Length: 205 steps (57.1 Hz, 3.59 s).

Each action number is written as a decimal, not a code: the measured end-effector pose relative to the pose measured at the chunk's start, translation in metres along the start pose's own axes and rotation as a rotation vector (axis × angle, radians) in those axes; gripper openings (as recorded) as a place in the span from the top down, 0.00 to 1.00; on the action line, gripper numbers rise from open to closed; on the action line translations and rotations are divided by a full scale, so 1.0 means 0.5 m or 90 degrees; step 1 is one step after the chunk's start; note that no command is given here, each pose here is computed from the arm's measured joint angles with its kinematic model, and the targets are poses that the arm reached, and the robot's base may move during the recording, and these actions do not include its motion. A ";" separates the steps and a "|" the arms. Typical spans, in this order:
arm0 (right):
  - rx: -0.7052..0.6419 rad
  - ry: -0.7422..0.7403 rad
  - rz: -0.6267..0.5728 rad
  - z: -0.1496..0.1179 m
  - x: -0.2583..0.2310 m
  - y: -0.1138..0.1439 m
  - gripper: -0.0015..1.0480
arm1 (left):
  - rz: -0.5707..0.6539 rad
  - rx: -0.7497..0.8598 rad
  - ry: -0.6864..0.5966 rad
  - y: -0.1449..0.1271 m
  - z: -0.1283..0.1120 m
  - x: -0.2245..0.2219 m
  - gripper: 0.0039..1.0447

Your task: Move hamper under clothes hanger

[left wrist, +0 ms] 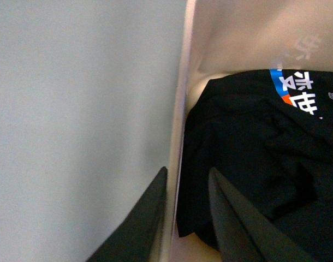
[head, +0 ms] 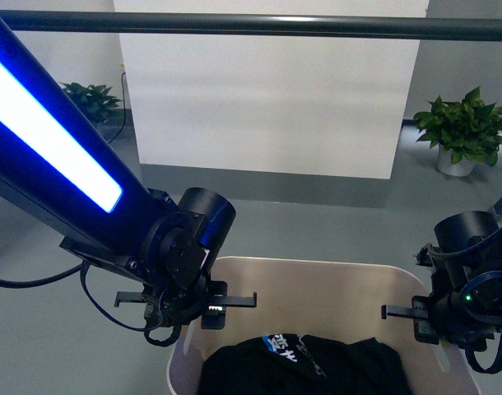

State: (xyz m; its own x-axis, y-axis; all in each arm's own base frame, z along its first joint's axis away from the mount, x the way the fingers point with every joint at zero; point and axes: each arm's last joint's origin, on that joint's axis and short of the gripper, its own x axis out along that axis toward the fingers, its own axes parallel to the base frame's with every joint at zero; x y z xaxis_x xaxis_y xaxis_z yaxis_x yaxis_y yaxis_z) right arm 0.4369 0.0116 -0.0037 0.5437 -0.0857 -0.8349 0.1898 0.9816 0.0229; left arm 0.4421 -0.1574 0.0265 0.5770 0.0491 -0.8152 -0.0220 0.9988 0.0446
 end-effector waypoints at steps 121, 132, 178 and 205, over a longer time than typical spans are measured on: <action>-0.073 -0.615 0.103 -0.232 -0.551 -0.112 0.98 | -0.031 -0.023 -0.595 0.316 -0.270 -0.502 0.97; -0.073 -0.616 0.103 -0.257 -0.569 -0.118 0.98 | -0.027 -0.024 -0.600 0.338 -0.294 -0.523 0.97; -0.072 -0.628 0.104 -0.318 -0.624 -0.133 0.98 | -0.030 -0.022 -0.619 0.341 -0.351 -0.586 0.97; -0.072 -0.631 0.104 -0.337 -0.638 -0.138 0.98 | -0.030 -0.023 -0.622 0.341 -0.371 -0.603 0.97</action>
State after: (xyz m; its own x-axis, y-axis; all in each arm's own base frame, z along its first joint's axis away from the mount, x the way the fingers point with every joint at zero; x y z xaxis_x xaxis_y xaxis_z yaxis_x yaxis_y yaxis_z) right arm 0.1125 0.0000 0.1684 1.0000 -0.0008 0.0086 0.0008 1.0000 0.0006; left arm 0.1129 -0.0003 0.1728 0.9998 -0.0027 0.0219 0.0028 1.0000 -0.0063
